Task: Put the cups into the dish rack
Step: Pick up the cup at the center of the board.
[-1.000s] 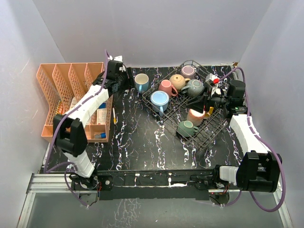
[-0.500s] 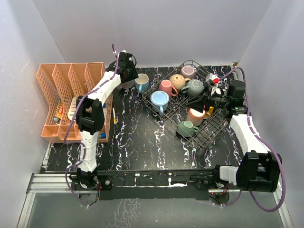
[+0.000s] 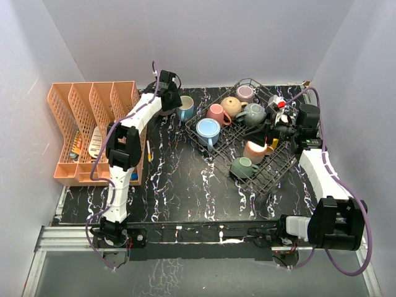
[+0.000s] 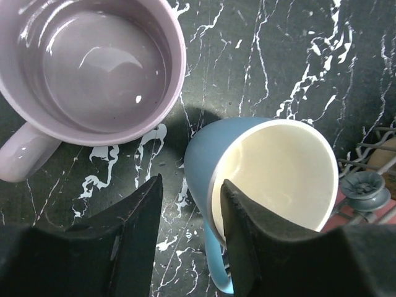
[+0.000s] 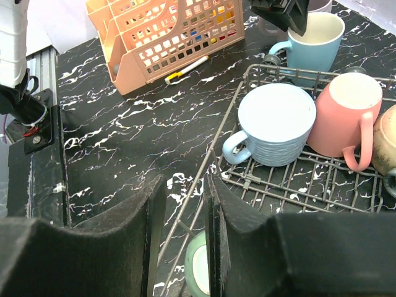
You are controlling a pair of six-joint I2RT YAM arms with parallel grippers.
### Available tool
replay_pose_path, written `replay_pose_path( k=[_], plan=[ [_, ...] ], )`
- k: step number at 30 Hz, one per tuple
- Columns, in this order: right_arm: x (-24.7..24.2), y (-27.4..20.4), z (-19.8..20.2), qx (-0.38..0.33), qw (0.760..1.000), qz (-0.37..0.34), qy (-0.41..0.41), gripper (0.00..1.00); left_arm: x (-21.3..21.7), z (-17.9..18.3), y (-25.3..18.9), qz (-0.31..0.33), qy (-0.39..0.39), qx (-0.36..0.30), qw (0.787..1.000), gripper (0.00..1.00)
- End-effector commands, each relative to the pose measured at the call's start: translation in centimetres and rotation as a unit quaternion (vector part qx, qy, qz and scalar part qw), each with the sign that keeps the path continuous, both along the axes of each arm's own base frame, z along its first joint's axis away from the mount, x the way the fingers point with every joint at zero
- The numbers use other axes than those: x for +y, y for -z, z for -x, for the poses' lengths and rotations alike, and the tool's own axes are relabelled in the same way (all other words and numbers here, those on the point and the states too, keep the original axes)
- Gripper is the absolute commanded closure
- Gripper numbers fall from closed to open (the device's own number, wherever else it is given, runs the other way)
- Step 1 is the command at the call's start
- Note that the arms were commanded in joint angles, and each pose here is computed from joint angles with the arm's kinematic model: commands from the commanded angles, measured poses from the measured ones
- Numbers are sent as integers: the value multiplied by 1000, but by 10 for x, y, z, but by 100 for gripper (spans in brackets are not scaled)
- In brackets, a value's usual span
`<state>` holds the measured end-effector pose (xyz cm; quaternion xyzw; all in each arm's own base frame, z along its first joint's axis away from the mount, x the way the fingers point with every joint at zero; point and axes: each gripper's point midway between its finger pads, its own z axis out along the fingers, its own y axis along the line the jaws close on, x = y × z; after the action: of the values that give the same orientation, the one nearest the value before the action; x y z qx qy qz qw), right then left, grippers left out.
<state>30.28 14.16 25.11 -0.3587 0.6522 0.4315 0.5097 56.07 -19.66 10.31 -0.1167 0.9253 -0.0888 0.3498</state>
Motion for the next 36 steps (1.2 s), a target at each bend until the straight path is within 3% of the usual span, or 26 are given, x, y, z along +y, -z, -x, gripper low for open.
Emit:
replay_pose_path(
  k=[1, 5, 8, 10, 23, 30, 36],
  plan=[
    [-2, -12, -3, -32, 999, 1, 2, 67, -1, 2, 1, -9, 13, 13, 1000, 63],
    [-2, -9, -3, -29, 1000, 0, 2, 67, -2, 2, 7, -9, 18, 20, 1000, 74],
    [-2, -9, -4, -28, 1000, 1, 2, 67, -2, 2, 3, -8, 19, 16, 1000, 93],
    [-2, -9, -4, -28, 1000, 1, 3, 67, -1, 1, -7, -9, 17, 6, 1000, 100],
    [-1, -2, -5, -14, 1000, -5, -4, 67, 19, 26, -100, -3, 4, -98, 995, 100],
    [1, -1, -2, -12, 1000, -10, -14, 67, 36, 69, -129, 10, -2, -135, 991, 100],
    [5, -3, 9, -22, 999, -20, -40, 66, 33, 129, -152, 86, 24, -169, 982, 100]
  ],
)
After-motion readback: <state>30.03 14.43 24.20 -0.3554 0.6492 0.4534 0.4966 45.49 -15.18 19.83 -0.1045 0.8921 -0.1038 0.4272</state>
